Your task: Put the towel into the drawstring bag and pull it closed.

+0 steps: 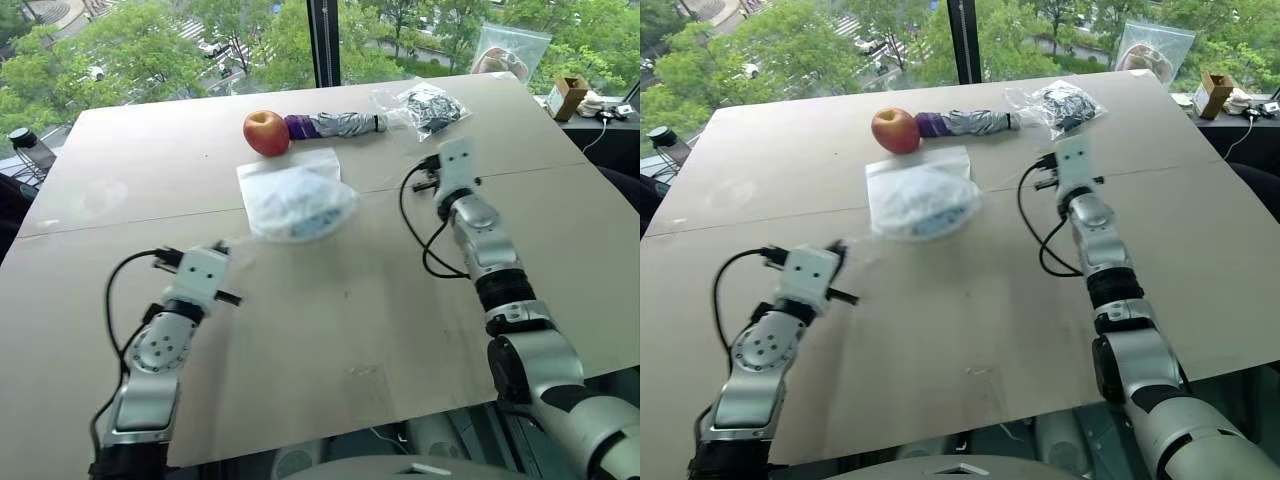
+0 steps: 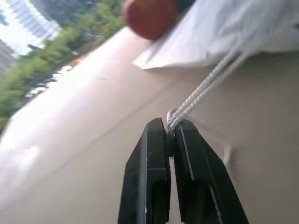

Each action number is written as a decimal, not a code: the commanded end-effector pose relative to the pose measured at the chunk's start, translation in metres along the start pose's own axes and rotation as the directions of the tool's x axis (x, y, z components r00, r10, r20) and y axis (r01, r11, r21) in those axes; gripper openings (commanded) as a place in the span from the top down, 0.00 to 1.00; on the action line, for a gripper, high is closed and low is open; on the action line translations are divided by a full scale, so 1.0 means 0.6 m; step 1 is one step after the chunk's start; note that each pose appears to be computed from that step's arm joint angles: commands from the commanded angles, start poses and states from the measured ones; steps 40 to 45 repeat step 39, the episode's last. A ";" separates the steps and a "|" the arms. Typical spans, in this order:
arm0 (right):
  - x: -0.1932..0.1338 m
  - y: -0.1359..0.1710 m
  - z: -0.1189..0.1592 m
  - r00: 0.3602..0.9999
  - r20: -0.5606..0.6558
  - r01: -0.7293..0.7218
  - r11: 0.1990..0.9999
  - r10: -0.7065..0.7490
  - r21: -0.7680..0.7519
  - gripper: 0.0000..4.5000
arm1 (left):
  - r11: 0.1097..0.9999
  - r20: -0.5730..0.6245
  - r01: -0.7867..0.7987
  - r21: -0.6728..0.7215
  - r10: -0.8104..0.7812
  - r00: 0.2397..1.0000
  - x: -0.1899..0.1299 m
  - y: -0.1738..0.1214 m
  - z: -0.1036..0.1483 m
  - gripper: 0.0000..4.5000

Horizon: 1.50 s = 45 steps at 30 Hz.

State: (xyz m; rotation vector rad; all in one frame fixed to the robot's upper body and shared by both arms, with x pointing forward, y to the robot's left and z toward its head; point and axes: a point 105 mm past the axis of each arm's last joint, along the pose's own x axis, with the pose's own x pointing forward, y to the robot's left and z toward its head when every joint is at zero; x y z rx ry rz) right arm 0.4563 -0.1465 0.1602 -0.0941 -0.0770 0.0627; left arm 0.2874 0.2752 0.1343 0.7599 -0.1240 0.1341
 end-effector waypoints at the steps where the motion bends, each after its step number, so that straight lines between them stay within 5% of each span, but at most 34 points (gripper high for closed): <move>1: 0.000 -0.049 -0.002 0.984 -0.004 0.178 0.977 -0.178 0.121 1.00 | 0.960 0.019 -0.237 0.152 0.237 0.971 -0.013 0.062 0.005 0.98; 10: -0.022 -0.121 -0.030 0.882 -0.101 0.468 0.835 -0.460 0.289 1.00 | 0.795 -0.313 -0.590 0.140 0.601 0.735 -0.077 0.135 -0.082 0.98; 14: -0.051 -0.169 -0.050 0.765 -0.173 0.636 0.687 -0.620 0.350 1.00 | 0.718 -0.428 -0.674 0.173 0.671 0.605 -0.102 0.156 -0.117 0.98; 17: -0.062 -0.187 -0.052 0.726 -0.185 0.673 0.629 -0.662 0.389 1.00 | 0.755 -0.450 -0.652 0.076 0.609 0.653 -0.081 0.141 -0.122 0.98; 21: -0.022 -0.128 -0.022 0.889 -0.106 0.434 0.746 -0.445 0.505 1.00 | 0.857 -0.379 -0.479 -0.188 0.387 0.841 -0.025 0.076 -0.092 0.98; 23: -0.001 -0.048 0.022 0.992 0.060 0.070 0.892 -0.108 0.446 1.00 | 0.918 -0.239 -0.236 -0.319 0.163 0.957 0.003 0.015 -0.047 0.83; 24: -0.008 -0.003 0.031 0.988 0.111 -0.138 0.915 0.103 0.379 1.00 | 0.926 -0.171 -0.111 -0.360 0.052 0.984 0.008 -0.013 -0.027 0.76; 27: -0.067 0.073 0.018 0.830 0.112 -0.556 0.792 0.547 0.252 0.76 | 0.924 -0.084 0.085 -0.373 -0.125 0.989 0.003 -0.044 -0.007 0.46; 30: -0.141 0.079 -0.034 0.627 -0.052 -0.772 0.629 0.777 0.087 0.47 | 0.901 -0.017 0.239 -0.362 -0.262 0.965 -0.012 -0.055 0.006 0.17; 32: -0.179 0.055 -0.061 0.534 -0.144 -0.837 0.545 0.833 0.045 0.28 | 0.858 -0.001 0.325 -0.397 -0.354 0.935 -0.033 -0.060 0.004 0.06; 38: -0.187 -0.014 -0.063 0.558 -0.138 -0.829 0.558 0.819 -0.038 0.28 | 0.744 0.028 0.480 -0.465 -0.529 0.848 -0.093 -0.074 0.000 0.06; 45: -0.187 -0.020 -0.064 0.561 -0.136 -0.827 0.561 0.817 -0.036 0.28 | 0.731 0.032 0.494 -0.471 -0.545 0.838 -0.100 -0.075 0.001 0.06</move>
